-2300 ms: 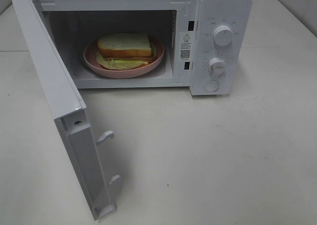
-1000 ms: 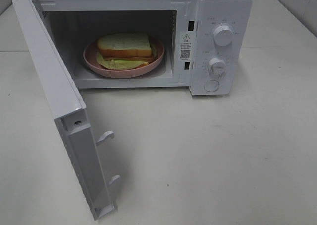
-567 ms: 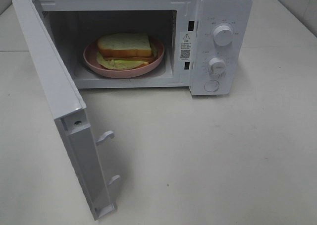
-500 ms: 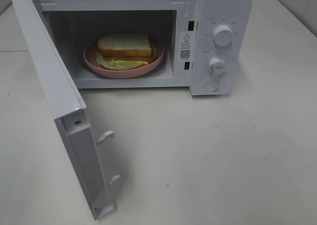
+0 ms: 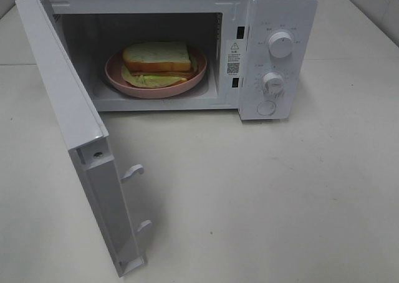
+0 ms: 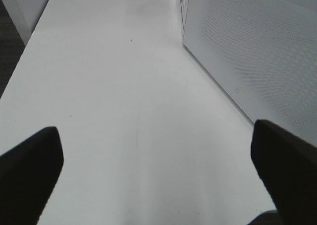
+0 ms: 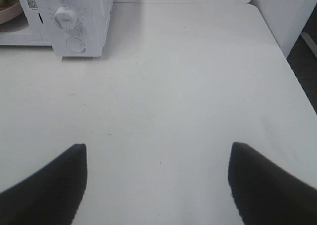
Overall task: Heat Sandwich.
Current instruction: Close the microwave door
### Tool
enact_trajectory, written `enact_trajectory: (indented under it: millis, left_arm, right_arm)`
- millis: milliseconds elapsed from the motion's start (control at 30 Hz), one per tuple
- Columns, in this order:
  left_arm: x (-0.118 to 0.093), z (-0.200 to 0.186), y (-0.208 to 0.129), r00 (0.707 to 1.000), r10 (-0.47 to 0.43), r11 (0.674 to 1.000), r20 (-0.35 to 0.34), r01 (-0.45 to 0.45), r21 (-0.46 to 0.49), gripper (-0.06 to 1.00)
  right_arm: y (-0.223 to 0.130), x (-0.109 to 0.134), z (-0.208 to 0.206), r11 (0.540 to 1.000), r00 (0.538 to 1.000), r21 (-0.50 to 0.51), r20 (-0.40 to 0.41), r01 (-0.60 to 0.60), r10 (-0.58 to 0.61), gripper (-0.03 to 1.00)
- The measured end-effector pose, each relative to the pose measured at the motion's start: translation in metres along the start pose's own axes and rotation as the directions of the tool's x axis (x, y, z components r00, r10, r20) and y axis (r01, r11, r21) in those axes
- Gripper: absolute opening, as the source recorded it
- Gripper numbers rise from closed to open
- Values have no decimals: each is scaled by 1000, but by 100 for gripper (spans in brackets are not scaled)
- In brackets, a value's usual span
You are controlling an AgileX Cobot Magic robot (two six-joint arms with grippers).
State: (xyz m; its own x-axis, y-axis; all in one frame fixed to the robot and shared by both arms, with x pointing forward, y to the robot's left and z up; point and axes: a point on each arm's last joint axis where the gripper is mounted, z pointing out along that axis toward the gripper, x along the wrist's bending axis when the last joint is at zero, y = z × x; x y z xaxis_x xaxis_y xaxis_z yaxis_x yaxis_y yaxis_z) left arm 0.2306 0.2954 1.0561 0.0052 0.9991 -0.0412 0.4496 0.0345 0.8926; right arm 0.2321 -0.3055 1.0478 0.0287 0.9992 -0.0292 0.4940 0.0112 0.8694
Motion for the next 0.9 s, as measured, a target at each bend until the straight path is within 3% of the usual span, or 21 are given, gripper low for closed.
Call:
enact_trajectory:
  millis: [467, 700, 833, 900]
  left_arm:
    - [0, 3, 2, 1000, -1, 1000, 0, 1, 20, 97]
    - [1, 15, 21, 1000, -7, 998, -3, 7, 62, 96]
    - [2, 28, 31, 1000, -11, 996, -7, 11, 85, 89]
    - [3, 39, 39, 1000, -14, 996, -10, 15, 82, 77]
  right_arm:
    - [0, 0, 0, 1000, 1000, 0, 0, 0, 0, 76]
    - [0, 0, 0, 1000, 1000, 0, 0, 0, 0, 76]
    - [0, 0, 0, 1000, 1000, 0, 0, 0, 0, 76]
    - [0, 0, 0, 1000, 1000, 0, 0, 0, 0, 76]
